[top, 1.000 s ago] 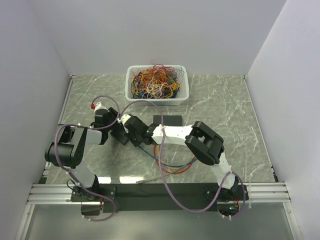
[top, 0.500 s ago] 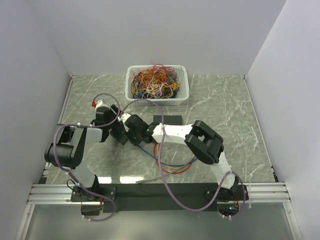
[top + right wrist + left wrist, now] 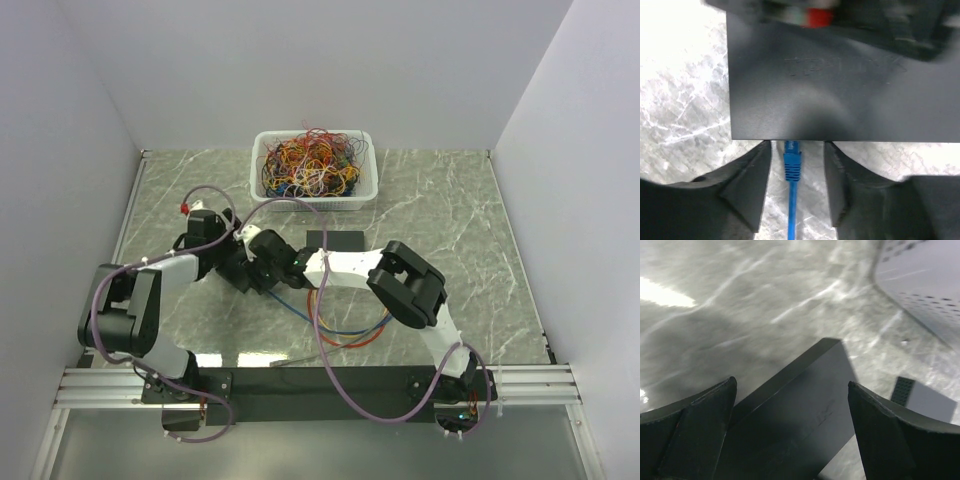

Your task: Insert the plug into the switch port

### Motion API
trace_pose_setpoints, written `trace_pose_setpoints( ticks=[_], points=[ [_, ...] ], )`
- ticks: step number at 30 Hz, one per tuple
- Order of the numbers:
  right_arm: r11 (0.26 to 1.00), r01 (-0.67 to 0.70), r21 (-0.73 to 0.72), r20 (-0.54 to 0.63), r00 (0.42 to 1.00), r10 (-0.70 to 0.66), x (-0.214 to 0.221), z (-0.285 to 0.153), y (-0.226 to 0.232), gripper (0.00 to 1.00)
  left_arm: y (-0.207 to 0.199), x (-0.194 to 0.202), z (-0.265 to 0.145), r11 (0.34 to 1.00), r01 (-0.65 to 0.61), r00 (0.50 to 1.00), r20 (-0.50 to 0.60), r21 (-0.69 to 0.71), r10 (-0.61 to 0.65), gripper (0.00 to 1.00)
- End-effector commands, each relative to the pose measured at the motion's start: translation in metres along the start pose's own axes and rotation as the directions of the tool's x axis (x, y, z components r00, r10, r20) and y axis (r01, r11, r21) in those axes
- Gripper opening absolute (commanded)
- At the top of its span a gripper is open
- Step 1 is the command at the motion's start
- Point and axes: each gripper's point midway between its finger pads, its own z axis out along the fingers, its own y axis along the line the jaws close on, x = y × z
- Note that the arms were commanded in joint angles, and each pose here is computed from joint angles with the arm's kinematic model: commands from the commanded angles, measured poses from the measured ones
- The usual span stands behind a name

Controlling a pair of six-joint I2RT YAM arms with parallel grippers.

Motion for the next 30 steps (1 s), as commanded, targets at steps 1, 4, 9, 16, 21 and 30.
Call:
trace_pose_setpoints(
  ticks=[1,4,9,16,21,30],
  points=[
    [1.0,-0.024,-0.008,0.345,0.938,0.025,-0.104,-0.027,0.005,0.56,0.037,0.041,-0.026,0.988,0.004,0.981,-0.19,-0.154,-0.034,0.99],
    [1.0,-0.024,-0.014,0.346,0.938,0.027,-0.103,-0.032,0.007,0.62,0.039,0.018,-0.032,0.985,0.014,0.991,-0.131,-0.17,-0.036,0.99],
    [1.0,-0.021,-0.005,0.331,0.943,0.022,-0.096,-0.043,0.006,0.68,0.035,-0.003,-0.031,0.984,0.014,0.997,-0.073,-0.177,-0.027,0.99],
    [0.999,-0.031,0.014,0.341,0.94,0.024,-0.094,-0.079,0.006,0.7,0.021,-0.041,-0.033,0.984,0.008,0.999,0.043,-0.178,0.0,0.99],
    [0.998,-0.059,0.026,0.312,0.949,0.048,-0.066,-0.106,0.005,0.7,0.011,-0.079,-0.057,0.982,0.023,0.98,0.197,-0.188,0.015,0.97],
    [0.999,-0.035,-0.035,0.281,0.959,0.044,-0.002,-0.167,0.035,0.69,-0.001,-0.071,-0.103,0.995,0.099,0.936,0.337,0.019,-0.099,0.99]
  ],
)
